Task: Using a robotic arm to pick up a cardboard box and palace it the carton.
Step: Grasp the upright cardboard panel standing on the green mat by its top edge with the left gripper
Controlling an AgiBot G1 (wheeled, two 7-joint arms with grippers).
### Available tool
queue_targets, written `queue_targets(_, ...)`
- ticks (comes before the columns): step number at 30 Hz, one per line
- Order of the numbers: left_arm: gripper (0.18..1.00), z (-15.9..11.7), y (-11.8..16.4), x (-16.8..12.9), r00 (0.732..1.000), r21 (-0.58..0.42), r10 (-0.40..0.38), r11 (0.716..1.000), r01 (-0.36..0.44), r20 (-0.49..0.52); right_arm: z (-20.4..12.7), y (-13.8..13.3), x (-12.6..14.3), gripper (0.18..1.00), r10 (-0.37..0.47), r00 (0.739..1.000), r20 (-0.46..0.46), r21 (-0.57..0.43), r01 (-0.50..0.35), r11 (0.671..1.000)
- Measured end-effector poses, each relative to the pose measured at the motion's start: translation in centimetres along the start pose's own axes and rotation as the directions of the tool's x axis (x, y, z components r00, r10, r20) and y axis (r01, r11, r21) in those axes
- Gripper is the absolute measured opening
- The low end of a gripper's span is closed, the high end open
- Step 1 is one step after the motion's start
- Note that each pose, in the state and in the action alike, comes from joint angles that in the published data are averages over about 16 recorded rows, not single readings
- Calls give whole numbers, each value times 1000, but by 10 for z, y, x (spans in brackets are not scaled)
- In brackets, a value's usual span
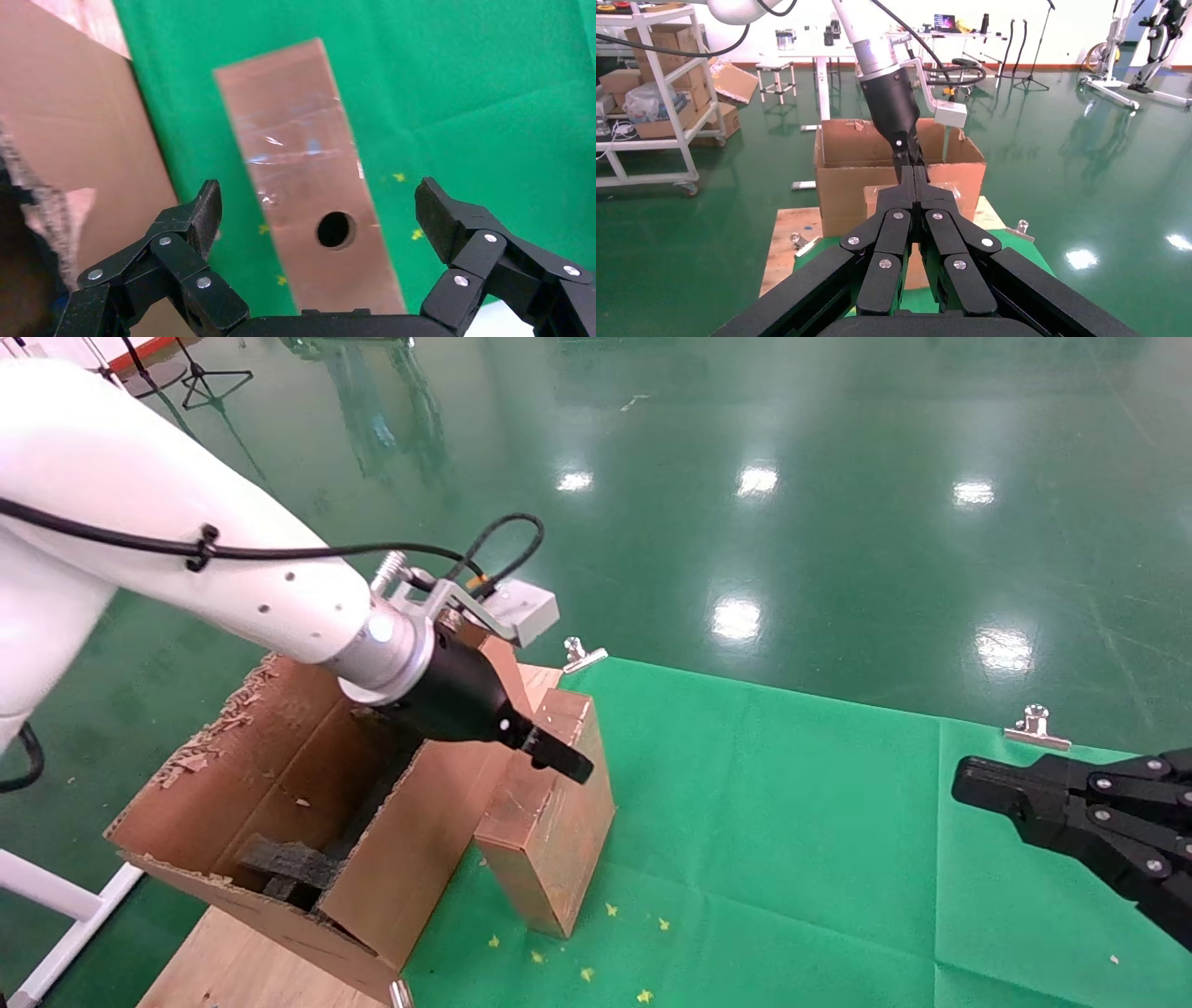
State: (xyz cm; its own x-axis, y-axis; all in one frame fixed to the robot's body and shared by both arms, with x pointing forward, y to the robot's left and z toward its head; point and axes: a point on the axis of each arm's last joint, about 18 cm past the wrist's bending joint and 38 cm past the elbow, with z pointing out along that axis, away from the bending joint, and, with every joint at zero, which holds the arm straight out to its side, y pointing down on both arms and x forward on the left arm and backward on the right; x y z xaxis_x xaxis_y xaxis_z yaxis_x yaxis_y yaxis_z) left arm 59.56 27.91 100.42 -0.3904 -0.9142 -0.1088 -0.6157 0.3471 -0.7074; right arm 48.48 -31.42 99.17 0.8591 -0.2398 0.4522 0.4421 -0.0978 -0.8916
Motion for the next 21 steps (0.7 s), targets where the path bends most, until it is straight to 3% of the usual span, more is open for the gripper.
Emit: queue_targets(21,1000,15,5,5,1000,-41,24,999,-23,19,0,0,0,196,0,1000,0,0,0,1000)
